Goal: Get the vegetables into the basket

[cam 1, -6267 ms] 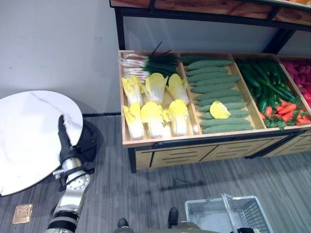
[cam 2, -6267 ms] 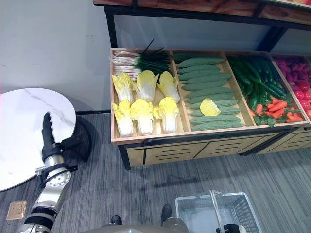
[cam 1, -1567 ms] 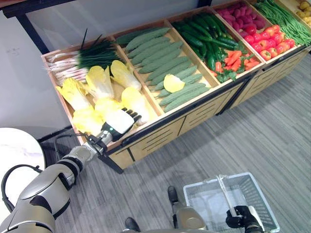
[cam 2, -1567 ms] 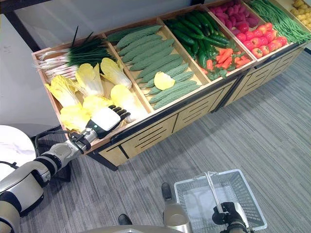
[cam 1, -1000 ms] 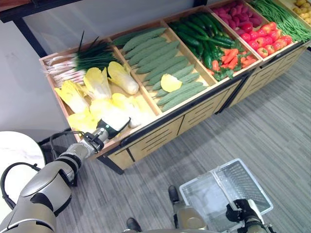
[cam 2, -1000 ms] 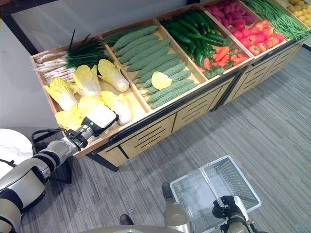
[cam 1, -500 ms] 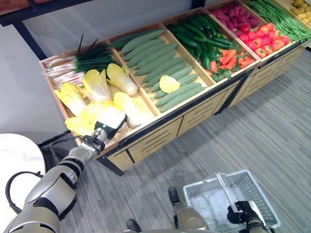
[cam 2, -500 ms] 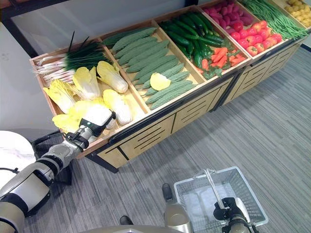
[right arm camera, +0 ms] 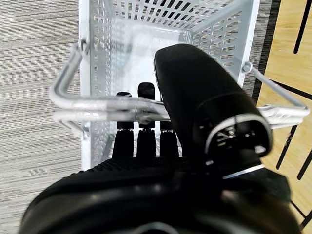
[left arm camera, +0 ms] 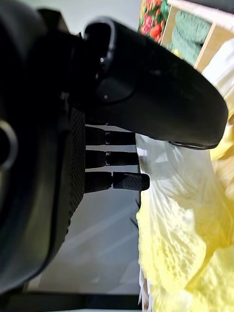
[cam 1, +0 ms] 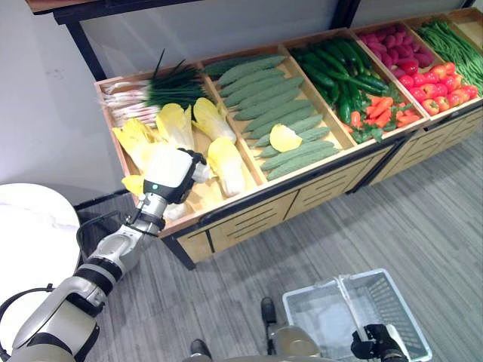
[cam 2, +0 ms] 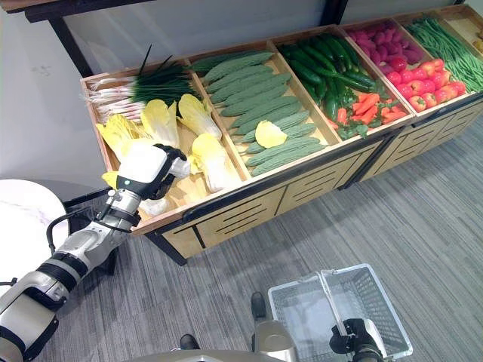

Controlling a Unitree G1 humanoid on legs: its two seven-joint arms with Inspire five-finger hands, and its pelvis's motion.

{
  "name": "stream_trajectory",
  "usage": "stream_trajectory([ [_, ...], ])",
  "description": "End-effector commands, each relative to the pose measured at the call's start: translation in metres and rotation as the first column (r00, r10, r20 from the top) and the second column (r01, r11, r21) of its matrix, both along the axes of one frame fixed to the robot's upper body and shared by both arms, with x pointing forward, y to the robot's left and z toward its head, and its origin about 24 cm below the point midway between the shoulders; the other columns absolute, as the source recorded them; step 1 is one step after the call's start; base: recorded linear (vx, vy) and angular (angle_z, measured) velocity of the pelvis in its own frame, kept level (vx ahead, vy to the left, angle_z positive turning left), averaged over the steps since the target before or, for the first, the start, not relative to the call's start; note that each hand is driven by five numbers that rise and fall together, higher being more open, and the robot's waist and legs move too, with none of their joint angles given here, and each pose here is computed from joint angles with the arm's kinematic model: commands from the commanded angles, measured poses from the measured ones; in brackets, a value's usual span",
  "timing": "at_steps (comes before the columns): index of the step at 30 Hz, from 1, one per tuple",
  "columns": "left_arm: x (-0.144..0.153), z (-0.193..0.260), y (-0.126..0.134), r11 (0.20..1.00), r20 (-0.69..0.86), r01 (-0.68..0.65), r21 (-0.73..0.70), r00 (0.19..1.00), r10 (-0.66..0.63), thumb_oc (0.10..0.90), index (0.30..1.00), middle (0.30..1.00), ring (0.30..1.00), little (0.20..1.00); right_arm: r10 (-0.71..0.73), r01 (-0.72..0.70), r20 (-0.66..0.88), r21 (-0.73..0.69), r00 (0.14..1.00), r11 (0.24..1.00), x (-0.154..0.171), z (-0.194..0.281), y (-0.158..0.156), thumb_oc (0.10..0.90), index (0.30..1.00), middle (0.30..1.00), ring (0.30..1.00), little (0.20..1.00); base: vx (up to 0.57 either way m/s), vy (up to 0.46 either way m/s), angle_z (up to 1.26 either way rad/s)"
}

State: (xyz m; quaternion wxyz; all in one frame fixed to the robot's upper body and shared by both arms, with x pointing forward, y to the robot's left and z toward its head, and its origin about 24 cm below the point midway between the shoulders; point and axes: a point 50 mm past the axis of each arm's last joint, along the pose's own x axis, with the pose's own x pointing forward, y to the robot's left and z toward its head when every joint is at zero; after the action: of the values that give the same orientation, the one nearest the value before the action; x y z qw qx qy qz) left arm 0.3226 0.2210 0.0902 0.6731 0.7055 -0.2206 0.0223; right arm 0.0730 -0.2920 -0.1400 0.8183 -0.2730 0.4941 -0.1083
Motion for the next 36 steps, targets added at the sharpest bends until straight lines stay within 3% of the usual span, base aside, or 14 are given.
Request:
stream_trajectory([
  [1, 0.013, 0.07, 0.009, 1.0, 0.279, -0.003, -0.012, 0.96, 0.006, 0.4, 0.3, 0.3, 0.3, 0.3, -0.008, 0.009, 0.026, -0.032, 1.0, 0.999, 0.002, 0.004, -0.006, 0.4, 0.3, 0.3, 0.3, 0.3, 0.03, 0.011, 0.11],
  [10, 0.007, 0.098, 0.002, 0.996, 0.427, 0.049, -0.075, 0.904, -0.012, 0.4, 0.3, 0.3, 0.3, 0.3, 0.001, -0.001, 0.001, -0.027, 1.0, 1.0, -0.003, 0.001, -0.004, 0.4, 0.3, 0.3, 0.3, 0.3, 0.01, 0.003, 0.04],
  [13, -0.001, 0.108, -0.013, 0.944, 0.499, 0.183, -0.274, 0.866, -0.023, 0.4, 0.3, 0.3, 0.3, 0.3, -0.001, 0.001, 0.007, -0.029, 1.0, 1.0, -0.002, 0.001, -0.002, 0.4, 0.3, 0.3, 0.3, 0.3, 0.0, 0.0, 0.0],
  [15, -0.009, 0.113, -0.024, 0.831, 0.531, 0.32, -0.456, 0.847, -0.034, 0.4, 0.3, 0.3, 0.3, 0.3, -0.004, 0.005, 0.012, -0.034, 1.0, 0.999, -0.002, 0.001, -0.002, 0.4, 0.3, 0.3, 0.3, 0.3, 0.0, 0.0, 0.0],
  [17, -0.016, 0.12, -0.03, 0.561, 0.54, 0.46, -0.688, 0.841, -0.027, 0.4, 0.3, 0.3, 0.3, 0.3, 0.0, 0.0, 0.013, -0.046, 1.0, 0.999, -0.002, 0.002, -0.004, 0.4, 0.3, 0.3, 0.3, 0.3, 0.0, 0.0, 0.0],
  [18, -0.016, 0.12, -0.03, 0.561, 0.54, 0.46, -0.689, 0.842, -0.027, 0.4, 0.3, 0.3, 0.3, 0.3, 0.001, -0.001, 0.013, -0.046, 1.0, 0.999, -0.001, 0.003, -0.004, 0.4, 0.3, 0.3, 0.3, 0.3, 0.0, 0.0, 0.0],
  [21, -0.019, 0.122, -0.029, 0.359, 0.539, 0.511, -0.781, 0.842, -0.027, 0.4, 0.3, 0.3, 0.3, 0.3, 0.004, -0.003, 0.013, -0.048, 1.0, 0.999, -0.002, 0.004, -0.006, 0.4, 0.3, 0.3, 0.3, 0.3, 0.0, 0.0, 0.0],
  [22, -0.021, 0.121, -0.032, 0.225, 0.53, 0.53, -0.818, 0.845, -0.064, 0.4, 0.3, 0.3, 0.3, 0.3, 0.007, -0.007, 0.009, -0.049, 1.0, 0.999, -0.003, 0.004, -0.008, 0.4, 0.3, 0.3, 0.3, 0.3, 0.0, 0.0, 0.0],
  [25, -0.021, 0.116, -0.031, 0.146, 0.507, 0.515, -0.845, 0.857, -0.092, 0.4, 0.3, 0.3, 0.3, 0.3, 0.009, -0.009, 0.005, -0.047, 1.0, 0.999, -0.003, 0.005, -0.009, 0.4, 0.3, 0.3, 0.3, 0.3, 0.0, 0.0, 0.0],
  [26, -0.022, 0.114, -0.031, 0.087, 0.502, 0.512, -0.855, 0.857, -0.113, 0.4, 0.3, 0.3, 0.3, 0.3, 0.011, -0.011, 0.004, -0.045, 1.0, 0.999, -0.003, 0.005, -0.009, 0.4, 0.3, 0.3, 0.3, 0.3, 0.0, 0.0, 0.0],
  [27, -0.022, 0.103, -0.029, -0.055, 0.47, 0.467, -0.882, 0.871, -0.146, 0.4, 0.3, 0.3, 0.3, 0.3, 0.013, -0.013, -0.004, -0.041, 1.0, 0.999, -0.003, 0.004, -0.009, 0.4, 0.3, 0.3, 0.3, 0.3, 0.0, 0.0, 0.0],
  [28, -0.022, 0.103, -0.028, -0.057, 0.469, 0.466, -0.883, 0.871, -0.147, 0.4, 0.3, 0.3, 0.3, 0.3, 0.014, -0.014, -0.004, -0.041, 1.0, 0.999, -0.004, 0.005, -0.01, 0.4, 0.3, 0.3, 0.3, 0.3, 0.0, 0.0, 0.0],
  [29, -0.021, 0.082, -0.03, -0.296, 0.426, 0.359, -0.885, 0.88, -0.209, 0.4, 0.3, 0.3, 0.3, 0.3, 0.008, -0.009, -0.018, -0.042, 1.0, 0.999, -0.006, 0.005, -0.012, 0.4, 0.3, 0.3, 0.3, 0.3, 0.0, 0.0, 0.0],
  [36, -0.029, 0.028, -0.025, -0.502, 0.299, 0.121, -0.856, 0.909, -0.291, 0.4, 0.3, 0.3, 0.3, 0.3, 0.01, -0.01, -0.028, -0.034, 1.0, 0.999, -0.007, 0.004, -0.011, 0.4, 0.3, 0.3, 0.3, 0.3, 0.0, 0.0, 0.0],
])
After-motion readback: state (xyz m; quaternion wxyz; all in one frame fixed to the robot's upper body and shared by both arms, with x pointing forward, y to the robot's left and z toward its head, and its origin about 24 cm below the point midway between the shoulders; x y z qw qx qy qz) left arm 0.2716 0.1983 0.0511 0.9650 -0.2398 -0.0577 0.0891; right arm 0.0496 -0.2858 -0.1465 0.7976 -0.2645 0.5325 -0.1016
